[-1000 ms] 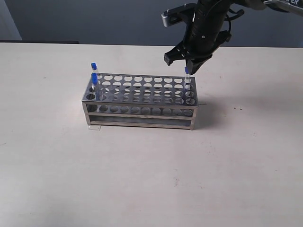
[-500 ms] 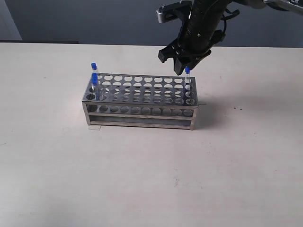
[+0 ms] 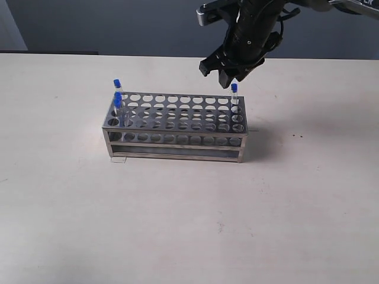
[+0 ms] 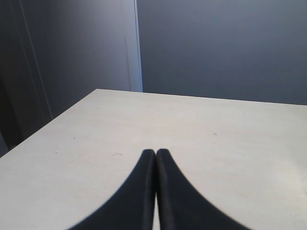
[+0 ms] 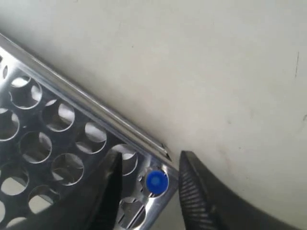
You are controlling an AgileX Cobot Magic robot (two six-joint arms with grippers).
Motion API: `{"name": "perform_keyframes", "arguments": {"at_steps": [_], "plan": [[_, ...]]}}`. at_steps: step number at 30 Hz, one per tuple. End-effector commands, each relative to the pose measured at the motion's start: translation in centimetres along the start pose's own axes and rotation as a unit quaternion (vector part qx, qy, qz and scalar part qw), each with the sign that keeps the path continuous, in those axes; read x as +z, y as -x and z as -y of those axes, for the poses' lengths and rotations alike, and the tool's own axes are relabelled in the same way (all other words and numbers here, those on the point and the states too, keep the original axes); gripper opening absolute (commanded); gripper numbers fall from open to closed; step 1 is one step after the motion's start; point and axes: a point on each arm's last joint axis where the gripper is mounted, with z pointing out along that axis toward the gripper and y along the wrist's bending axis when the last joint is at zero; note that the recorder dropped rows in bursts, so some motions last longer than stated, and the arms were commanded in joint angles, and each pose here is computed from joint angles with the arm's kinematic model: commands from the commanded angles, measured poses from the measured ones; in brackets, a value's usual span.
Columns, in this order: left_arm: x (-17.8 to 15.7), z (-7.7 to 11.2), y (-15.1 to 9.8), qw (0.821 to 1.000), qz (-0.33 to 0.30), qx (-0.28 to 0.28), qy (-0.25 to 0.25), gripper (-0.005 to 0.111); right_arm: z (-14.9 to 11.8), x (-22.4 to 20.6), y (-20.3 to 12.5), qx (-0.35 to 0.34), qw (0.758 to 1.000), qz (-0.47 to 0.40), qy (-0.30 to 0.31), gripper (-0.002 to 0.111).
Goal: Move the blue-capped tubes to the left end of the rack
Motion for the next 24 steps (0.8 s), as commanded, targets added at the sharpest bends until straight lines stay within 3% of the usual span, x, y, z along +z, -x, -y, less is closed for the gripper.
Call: {"name": "perform_keyframes", "arguments": {"at_steps": [1,11,14,16,24], "plan": [[0.0,0.0,-0.1,1.000,-0.002,-0.003,-0.004,0.000,0.4,0.1,0.0,0.007,1.000,-0.002,-0.013,0.038],[0.0,0.0,-0.1,1.000,-0.002,-0.003,-0.004,0.000,0.5,2.1,-0.4,0.006,0.999,-0.032,-0.015,0.037],[0.0,0.0,-0.1,1.000,-0.002,-0.003,-0.004,0.000,0.5,2.2,-0.4,0.006,0.999,-0.033,-0.015,0.019],[0.0,0.0,-0.1,1.000,-0.002,-0.003,-0.004,0.000,0.5,2.1,-0.4,0.006,0.999,-0.033,-0.015,-0.001],[0.0,0.0,-0.1,1.000,-0.002,-0.003,-0.004,0.000,0.4,-0.3,-0.3,0.005,1.000,-0.016,-0.019,0.000]]}}
